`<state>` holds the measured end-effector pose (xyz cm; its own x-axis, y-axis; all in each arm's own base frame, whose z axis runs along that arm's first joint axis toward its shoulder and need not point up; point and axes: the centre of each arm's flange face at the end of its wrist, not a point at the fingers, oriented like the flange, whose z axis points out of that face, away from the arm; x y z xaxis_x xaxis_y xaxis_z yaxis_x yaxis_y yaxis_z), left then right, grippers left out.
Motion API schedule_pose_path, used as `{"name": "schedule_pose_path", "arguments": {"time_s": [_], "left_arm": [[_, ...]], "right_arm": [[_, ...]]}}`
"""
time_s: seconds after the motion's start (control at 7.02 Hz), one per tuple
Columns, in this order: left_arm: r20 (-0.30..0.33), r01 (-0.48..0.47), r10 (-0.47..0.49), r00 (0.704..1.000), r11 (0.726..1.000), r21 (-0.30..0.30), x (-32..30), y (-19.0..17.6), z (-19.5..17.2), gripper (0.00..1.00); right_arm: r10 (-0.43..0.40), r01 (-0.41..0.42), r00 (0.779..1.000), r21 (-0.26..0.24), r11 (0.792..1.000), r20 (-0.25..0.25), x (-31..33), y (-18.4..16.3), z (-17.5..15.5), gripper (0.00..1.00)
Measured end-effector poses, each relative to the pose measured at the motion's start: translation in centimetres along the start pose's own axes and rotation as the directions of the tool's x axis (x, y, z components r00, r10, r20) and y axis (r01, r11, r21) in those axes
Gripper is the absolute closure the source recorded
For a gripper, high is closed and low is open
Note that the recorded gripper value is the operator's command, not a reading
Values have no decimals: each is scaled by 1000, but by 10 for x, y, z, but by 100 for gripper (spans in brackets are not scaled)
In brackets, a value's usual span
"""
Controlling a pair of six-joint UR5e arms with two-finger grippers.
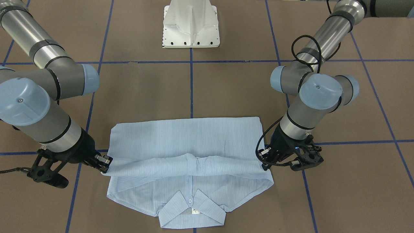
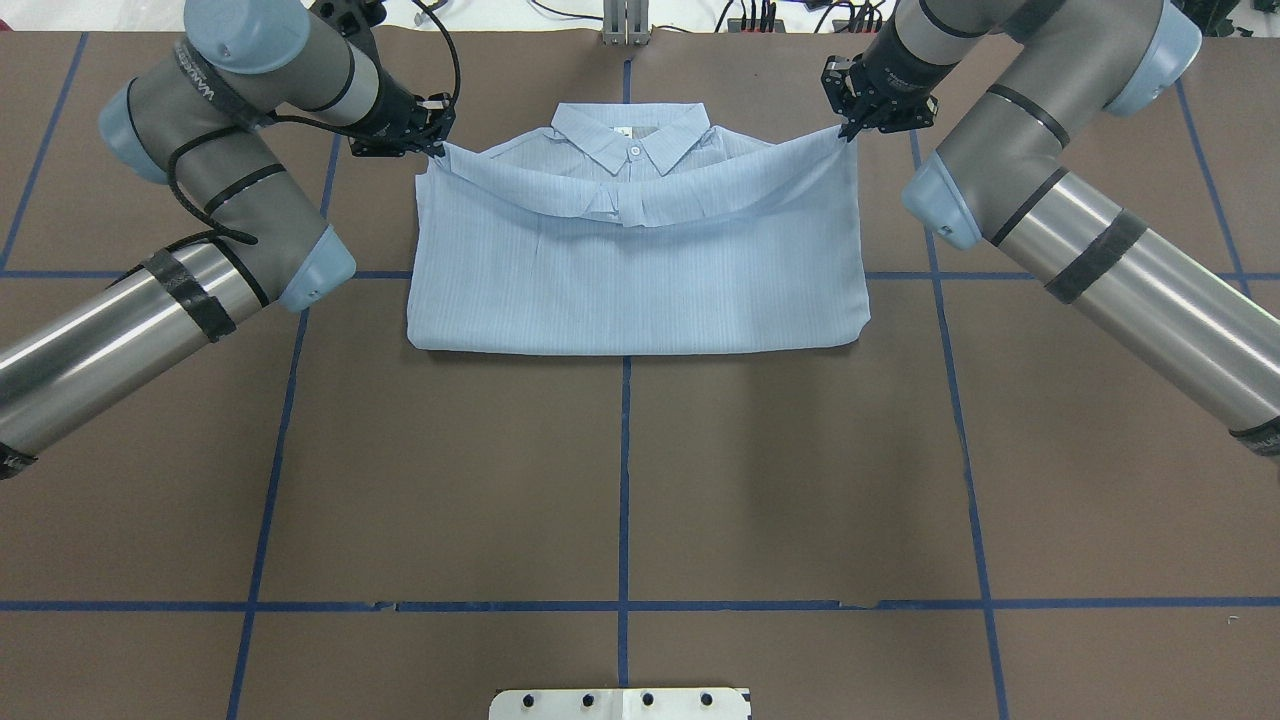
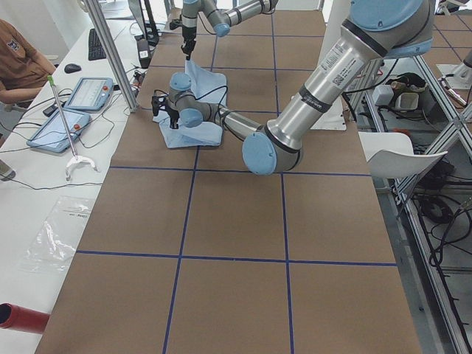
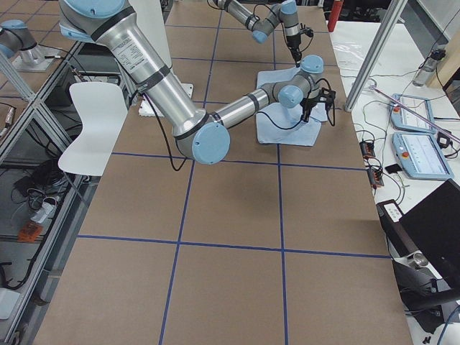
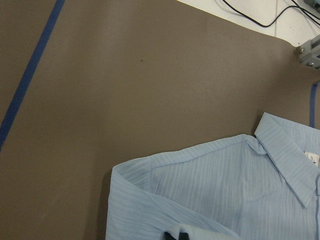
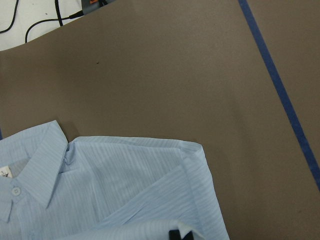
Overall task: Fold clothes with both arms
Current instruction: 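Lay the hem over the collar and open both grippers, then move the right gripper down to the folded shirt's side edge and grasp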
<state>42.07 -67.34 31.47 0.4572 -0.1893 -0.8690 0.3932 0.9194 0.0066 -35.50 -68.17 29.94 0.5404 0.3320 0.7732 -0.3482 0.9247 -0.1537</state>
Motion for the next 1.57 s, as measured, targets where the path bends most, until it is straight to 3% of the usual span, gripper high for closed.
{"name": "schedule_pose_path", "arguments": {"time_s": [0.86, 1.0, 1.14, 1.28, 1.57], "left_arm": [[31, 9, -9, 999, 1000, -4, -25, -1, 15, 100], [32, 10, -9, 999, 1000, -4, -25, -1, 15, 97], [32, 11, -10, 999, 1000, -4, -25, -1, 14, 20], [32, 11, -11, 999, 1000, -3, -25, -1, 14, 2], [31, 10, -10, 999, 1000, -2, -29, 1, 11, 1]], "right_arm": [[9, -9, 999, -3, 1000, -31, -8, -8, 17, 100], [9, -9, 999, -1, 1000, -33, -8, -8, 18, 48], [8, -8, 999, -1, 1000, -33, -9, -7, 18, 0], [4, -4, 999, 6, 1000, -36, -10, -6, 19, 0], [-15, 16, 999, 28, 999, -43, -14, -4, 21, 0]]}}
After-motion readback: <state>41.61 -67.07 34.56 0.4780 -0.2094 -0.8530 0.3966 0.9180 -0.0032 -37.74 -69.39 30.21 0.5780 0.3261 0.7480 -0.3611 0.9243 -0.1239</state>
